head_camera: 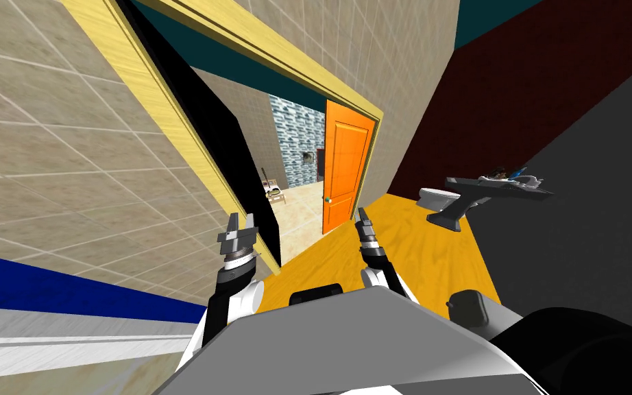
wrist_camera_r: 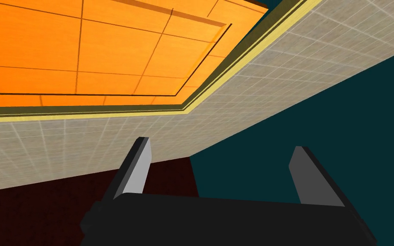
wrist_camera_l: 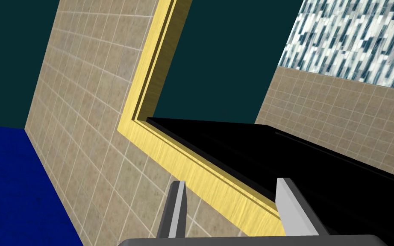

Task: Push the door open

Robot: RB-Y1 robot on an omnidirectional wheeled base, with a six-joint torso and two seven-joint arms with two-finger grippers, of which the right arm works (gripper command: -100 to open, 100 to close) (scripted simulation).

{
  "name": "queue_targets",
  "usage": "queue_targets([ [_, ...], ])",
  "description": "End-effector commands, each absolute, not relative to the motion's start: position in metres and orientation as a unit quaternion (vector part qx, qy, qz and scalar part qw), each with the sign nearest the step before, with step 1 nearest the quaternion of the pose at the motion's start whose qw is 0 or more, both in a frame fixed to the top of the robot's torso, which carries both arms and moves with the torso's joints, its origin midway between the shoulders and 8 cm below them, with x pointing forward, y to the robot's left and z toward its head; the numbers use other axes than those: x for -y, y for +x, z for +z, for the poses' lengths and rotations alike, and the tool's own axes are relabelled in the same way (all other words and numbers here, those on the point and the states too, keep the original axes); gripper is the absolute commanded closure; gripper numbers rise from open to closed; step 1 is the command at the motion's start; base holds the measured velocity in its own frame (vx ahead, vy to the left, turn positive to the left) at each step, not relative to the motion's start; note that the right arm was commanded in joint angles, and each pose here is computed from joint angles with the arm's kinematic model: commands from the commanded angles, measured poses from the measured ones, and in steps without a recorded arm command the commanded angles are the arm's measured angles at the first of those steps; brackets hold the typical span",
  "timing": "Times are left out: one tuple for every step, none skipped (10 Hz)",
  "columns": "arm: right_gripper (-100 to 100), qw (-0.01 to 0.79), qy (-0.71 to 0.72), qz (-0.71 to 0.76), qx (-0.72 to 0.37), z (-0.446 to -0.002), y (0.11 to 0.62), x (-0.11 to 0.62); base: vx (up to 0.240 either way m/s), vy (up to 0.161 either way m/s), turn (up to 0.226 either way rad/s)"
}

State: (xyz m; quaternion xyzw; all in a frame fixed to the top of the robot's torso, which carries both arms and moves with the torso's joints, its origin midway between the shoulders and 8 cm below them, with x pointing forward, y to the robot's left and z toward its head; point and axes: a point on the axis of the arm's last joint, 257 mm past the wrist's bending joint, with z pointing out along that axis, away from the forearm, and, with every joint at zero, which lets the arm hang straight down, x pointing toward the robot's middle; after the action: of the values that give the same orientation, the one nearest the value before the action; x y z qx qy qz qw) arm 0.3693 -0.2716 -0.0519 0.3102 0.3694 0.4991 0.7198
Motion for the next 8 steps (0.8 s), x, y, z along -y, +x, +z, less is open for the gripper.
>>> queue_targets([
  [-100,0.727,0.307,0.481,-0.381,-0.063,0.37,0.275,0.085,-0.071,0.118],
  [-100,0.731,0.306,0.47,-0.389,-0.07,0.371,0.276,0.077,-0.061,0.166],
  [-100,0.735,0.304,0.459,-0.396,-0.077,0.372,0.277,0.076,-0.068,0.158],
  [-100,0.739,0.302,0.448,-0.403,-0.084,0.373,0.278,0.091,-0.079,0.129],
  [-100,0.742,0.3,0.435,-0.411,-0.092,0.374,0.28,0.078,-0.092,0.155],
  [-100,0.746,0.298,0.423,-0.419,-0.099,0.375,0.281,0.071,-0.097,0.142],
  [-100,0.749,0.296,0.411,-0.427,-0.107,0.375,0.283,0.079,-0.093,0.18],
  [-100,0.752,0.294,0.399,-0.434,-0.114,0.376,0.285,0.078,-0.096,0.151],
])
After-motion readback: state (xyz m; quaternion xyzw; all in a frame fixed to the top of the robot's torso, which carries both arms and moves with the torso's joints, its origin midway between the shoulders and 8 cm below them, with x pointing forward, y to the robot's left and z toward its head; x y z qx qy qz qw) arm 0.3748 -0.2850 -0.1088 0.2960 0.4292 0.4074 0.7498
